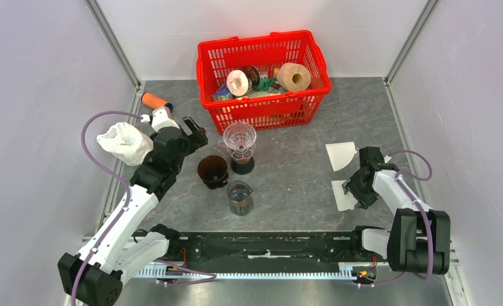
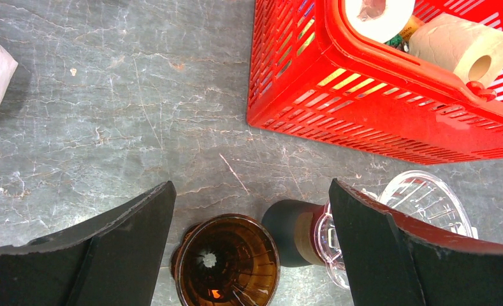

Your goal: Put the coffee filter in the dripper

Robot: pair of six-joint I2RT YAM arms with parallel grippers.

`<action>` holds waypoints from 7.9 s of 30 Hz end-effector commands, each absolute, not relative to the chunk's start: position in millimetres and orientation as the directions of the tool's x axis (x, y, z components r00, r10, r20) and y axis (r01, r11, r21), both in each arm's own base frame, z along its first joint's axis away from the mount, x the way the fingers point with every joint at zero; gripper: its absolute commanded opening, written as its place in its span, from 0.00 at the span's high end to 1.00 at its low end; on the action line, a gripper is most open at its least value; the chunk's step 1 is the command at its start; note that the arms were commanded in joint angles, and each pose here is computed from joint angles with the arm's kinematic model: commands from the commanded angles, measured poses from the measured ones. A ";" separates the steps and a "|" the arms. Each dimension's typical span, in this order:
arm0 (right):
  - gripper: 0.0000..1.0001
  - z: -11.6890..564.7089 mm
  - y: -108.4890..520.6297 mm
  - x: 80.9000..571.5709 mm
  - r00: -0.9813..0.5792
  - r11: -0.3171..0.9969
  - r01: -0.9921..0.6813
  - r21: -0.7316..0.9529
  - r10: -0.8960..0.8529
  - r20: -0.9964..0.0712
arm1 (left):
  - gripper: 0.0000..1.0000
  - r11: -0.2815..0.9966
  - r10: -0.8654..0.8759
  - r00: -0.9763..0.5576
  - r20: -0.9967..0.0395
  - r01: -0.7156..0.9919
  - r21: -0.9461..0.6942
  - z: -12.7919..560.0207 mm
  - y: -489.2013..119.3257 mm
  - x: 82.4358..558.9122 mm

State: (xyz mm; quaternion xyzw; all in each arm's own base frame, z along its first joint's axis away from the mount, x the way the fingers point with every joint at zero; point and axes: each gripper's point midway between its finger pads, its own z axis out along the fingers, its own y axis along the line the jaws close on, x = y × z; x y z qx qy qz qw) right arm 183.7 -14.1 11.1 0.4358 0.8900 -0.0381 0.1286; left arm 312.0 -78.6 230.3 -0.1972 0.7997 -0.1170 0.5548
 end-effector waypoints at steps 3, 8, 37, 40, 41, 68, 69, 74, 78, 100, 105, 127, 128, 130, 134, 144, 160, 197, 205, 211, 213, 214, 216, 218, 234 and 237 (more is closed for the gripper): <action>0.40 -4.2 -11.6 187.9 -0.572 0.605 0.794 0.067 0.779 -0.256 | 0.03 0.879 -0.473 -0.258 -0.842 -0.199 -0.433 240.0 -73.6 312.9; 0.53 -5.4 -10.3 190.5 -0.572 0.606 0.792 0.076 0.780 -0.253 | 0.03 0.878 -0.475 -0.259 -0.841 -0.198 -0.435 240.3 -73.8 313.0; 0.84 134.7 88.9 253.4 -0.747 0.719 0.114 0.686 0.517 -0.418 | 0.03 0.866 -0.463 -0.302 -0.833 0.045 -0.497 264.6 -112.3 303.8; 0.84 164.5 102.1 255.2 -0.740 0.698 -0.014 0.716 0.474 -0.477 | 0.03 0.838 -0.462 -0.309 -0.831 0.156 -0.523 282.9 -128.7 296.3; 0.84 172.7 106.3 254.6 -0.738 0.693 -0.050 0.719 0.459 -0.494 | 0.03 0.820 -0.461 -0.315 -0.829 0.207 -0.534 290.3 -136.8 293.3; 0.80 301.7 186.9 230.2 -0.631 0.424 -0.571 0.703 0.321 -0.706 | 0.15 0.332 -0.012 -0.580 -0.815 0.766 -0.550 299.6 -349.6 208.0; 0.80 301.8 188.0 230.5 -0.633 0.422 -0.572 0.704 0.319 -0.705 | 0.17 0.329 -0.003 -0.582 -0.813 0.767 -0.551 297.0 -352.9 207.4; 0.80 306.3 193.3 230.7 -0.636 0.399 -0.587 0.704 0.310 -0.707 | 0.25 0.324 0.017 -0.588 -0.809 0.768 -0.552 291.1 -363.5 208.0; 0.80 307.6 197.2 228.0 -0.643 0.386 -0.594 0.706 0.299 -0.705 | 0.30 0.322 0.027 -0.592 -0.806 0.768 -0.553 288.7 -368.9 209.4; 0.47 293.3 189.3 239.0 -0.638 0.483 -0.529 0.697 0.315 -0.702 | 0.98 0.317 0.037 -0.561 -0.827 0.791 -0.523 292.3 -369.0 207.3; 0.23 289.7 179.2 241.5 -0.608 0.555 -0.500 0.665 0.322 -0.726 | 0.98 0.252 0.105 -0.490 -0.865 0.855 -0.454 287.3 -365.5 194.4; 0.03 244.9 139.6 234.8 -0.537 0.762 -0.395 0.514 0.262 -0.802 | 0.98 -0.097 0.191 -0.143 -0.971 0.982 -0.164 289.0 -334.8 129.3; 0.03 244.5 142.8 234.4 -0.540 0.749 -0.413 0.518 0.257 -0.802 | 0.98 -0.105 0.189 -0.138 -0.972 0.981 -0.160 290.4 -335.0 128.3; 0.03 246.8 152.1 230.5 -0.557 0.708 -0.455 0.540 0.247 -0.793 | 0.98 -0.112 0.188 -0.137 -0.973 0.981 -0.159 291.7 -335.4 127.7; 0.03 251.4 165.6 218.4 -0.579 0.635 -0.534 0.559 0.207 -0.788 | 0.98 -0.123 0.185 -0.132 -0.974 0.980 -0.156 294.1 -336.1 126.8; 0.03 257.4 175.9 194.8 -0.577 0.543 -0.616 0.571 0.183 -0.796 | 0.98 -0.059 0.182 -0.138 -0.974 0.987 -0.151 294.8 -337.4 137.8; 0.03 247.9 172.8 184.5 -0.623 0.556 -0.576 0.599 0.176 -0.762 | 0.98 0.142 0.123 -0.231 -0.965 0.967 -0.213 297.6 -343.2 171.3; 0.01 256.6 158.6 199.5 -0.573 0.647 -0.506 0.571 0.242 -0.783 | 0.98 -0.007 0.149 -0.170 -0.974 0.985 -0.173 294.3 -335.7 141.7; 0.01 247.4 158.0 200.7 -0.589 0.656 -0.496 0.569 0.227 -0.776 | 0.98 -0.034 0.146 -0.160 -0.976 0.985 -0.167 296.2 -334.5 136.5; 0.01 248.3 162.7 196.1 -0.598 0.628 -0.527 0.572 0.204 -0.775 | 0.98 -0.033 0.147 -0.165 -0.975 0.985 -0.171 295.8 -335.1 137.0; 0.01 250.8 166.2 191.9 -0.601 0.603 -0.549 0.578 0.195 -0.775 | 0.98 -0.027 0.146 -0.166 -0.975 0.985 -0.172 295.7 -335.1 137.8; 0.01 252.1 168.0 189.2 -0.604 0.590 -0.560 0.582 0.190 -0.774 | 0.98 -0.023 0.146 -0.167 -0.975 0.985 -0.172 295.9 -335.2 138.7; 0.01 253.7 169.4 186.4 -0.604 0.578 -0.571 0.583 0.185 -0.775 | 0.98 -0.019 0.145 -0.167 -0.975 0.985 -0.172 296.2 -335.2 139.3; 0.01 255.4 169.6 184.7 -0.601 0.575 -0.574 0.583 0.188 -0.777 | 0.98 -0.017 0.147 -0.176 -0.973 0.984 -0.180 295.4 -335.3 139.1; 0.01 259.3 167.6 173.9 -0.625 0.572 -0.542 0.615 0.215 -0.750 | 0.98 0.096 0.110 -0.230 -0.967 0.971 -0.220 298.5 -338.0 157.7; 0.01 259.6 164.9 174.6 -0.620 0.588 -0.524 0.616 0.232 -0.749 | 0.98 0.116 0.107 -0.246 -0.963 0.965 -0.234 298.0 -339.2 161.2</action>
